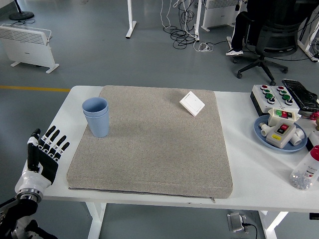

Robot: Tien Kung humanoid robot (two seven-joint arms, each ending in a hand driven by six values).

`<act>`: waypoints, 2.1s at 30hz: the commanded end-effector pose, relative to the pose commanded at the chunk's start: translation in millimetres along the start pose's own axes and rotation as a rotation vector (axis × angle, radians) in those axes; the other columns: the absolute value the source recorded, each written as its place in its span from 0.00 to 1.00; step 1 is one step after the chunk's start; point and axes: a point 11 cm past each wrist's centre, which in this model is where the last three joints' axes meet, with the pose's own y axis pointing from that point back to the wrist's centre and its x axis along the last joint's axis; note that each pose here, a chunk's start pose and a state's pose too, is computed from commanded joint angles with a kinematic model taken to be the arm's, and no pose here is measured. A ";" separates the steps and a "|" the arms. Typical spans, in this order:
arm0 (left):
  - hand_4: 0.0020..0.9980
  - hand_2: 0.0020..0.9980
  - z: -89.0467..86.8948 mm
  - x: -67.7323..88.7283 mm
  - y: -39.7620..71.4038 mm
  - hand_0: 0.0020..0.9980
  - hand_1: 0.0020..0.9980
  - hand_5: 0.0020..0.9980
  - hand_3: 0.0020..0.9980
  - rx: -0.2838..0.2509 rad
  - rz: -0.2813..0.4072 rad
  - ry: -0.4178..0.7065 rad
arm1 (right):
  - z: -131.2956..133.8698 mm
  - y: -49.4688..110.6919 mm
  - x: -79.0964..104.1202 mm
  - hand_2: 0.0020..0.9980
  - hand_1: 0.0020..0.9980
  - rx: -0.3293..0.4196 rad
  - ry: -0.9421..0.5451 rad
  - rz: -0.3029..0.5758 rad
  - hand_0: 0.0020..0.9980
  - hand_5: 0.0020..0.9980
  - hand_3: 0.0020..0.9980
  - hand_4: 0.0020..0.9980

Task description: Push cup pick cup insert cup

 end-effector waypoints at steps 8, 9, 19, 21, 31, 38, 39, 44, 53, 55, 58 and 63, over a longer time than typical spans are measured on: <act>0.59 0.95 -1.0 -0.6 -0.6 0.86 0.88 1.00 0.87 0.003 -0.001 -0.003 | -0.6 0.0 -0.1 0.68 0.66 0.002 0.000 -0.001 0.76 0.47 0.57 0.10; 0.59 0.95 -1.5 -1.0 -0.9 0.86 0.88 1.00 0.87 0.006 -0.002 -0.003 | -0.9 0.1 -0.4 0.68 0.66 0.003 0.000 -0.001 0.76 0.47 0.57 0.10; 0.59 0.95 -2.1 -3.2 -2.0 0.86 0.89 1.00 0.87 0.005 -0.007 -0.007 | -1.6 0.2 -1.3 0.68 0.66 0.004 -0.001 -0.003 0.76 0.47 0.57 0.10; 0.59 0.95 -2.6 -3.3 -2.2 0.86 0.89 1.00 0.87 0.007 -0.007 -0.007 | -1.9 0.2 -1.5 0.68 0.66 0.005 -0.002 -0.003 0.76 0.47 0.57 0.10; 0.59 0.95 -3.0 -5.9 -3.8 0.86 0.89 1.00 0.87 0.008 -0.013 -0.010 | -4.8 0.5 -2.3 0.68 0.66 0.012 -0.007 -0.007 0.76 0.47 0.57 0.10; 0.59 0.95 -3.8 -6.2 -3.9 0.86 0.89 1.00 0.87 0.012 -0.014 -0.010 | -5.5 0.6 -3.0 0.68 0.66 0.013 -0.009 -0.008 0.76 0.47 0.57 0.10; 0.59 0.95 -3.8 -6.1 -3.9 0.86 0.89 1.00 0.87 0.013 -0.014 -0.010 | -5.6 0.6 -3.2 0.68 0.66 0.013 -0.009 -0.009 0.76 0.47 0.57 0.10; 0.59 0.95 -4.0 -6.1 -4.0 0.86 0.89 1.00 0.87 0.013 -0.014 -0.010 | -6.4 0.7 -3.8 0.68 0.66 0.015 -0.011 -0.010 0.76 0.47 0.57 0.10; 0.59 0.95 -4.3 -7.7 -4.9 0.86 0.89 1.00 0.87 0.015 -0.018 -0.010 | -8.5 0.9 -5.0 0.68 0.66 0.020 -0.016 -0.014 0.76 0.47 0.57 0.10; 0.59 0.95 -4.6 -8.3 -5.1 0.86 0.89 1.00 0.87 0.016 -0.020 -0.010 | -8.8 1.0 -5.3 0.68 0.66 0.020 -0.017 -0.014 0.76 0.47 0.57 0.10; 0.59 0.95 -5.0 -8.5 -5.3 0.86 0.89 1.00 0.87 0.017 -0.020 -0.010 | -9.1 1.0 -5.6 0.68 0.66 0.020 -0.018 -0.015 0.76 0.47 0.57 0.10; 0.59 0.95 -5.8 -8.8 -5.3 0.86 0.89 1.00 0.87 0.020 -0.021 -0.010 | -9.8 1.1 -6.1 0.68 0.66 0.022 -0.018 -0.016 0.76 0.47 0.57 0.10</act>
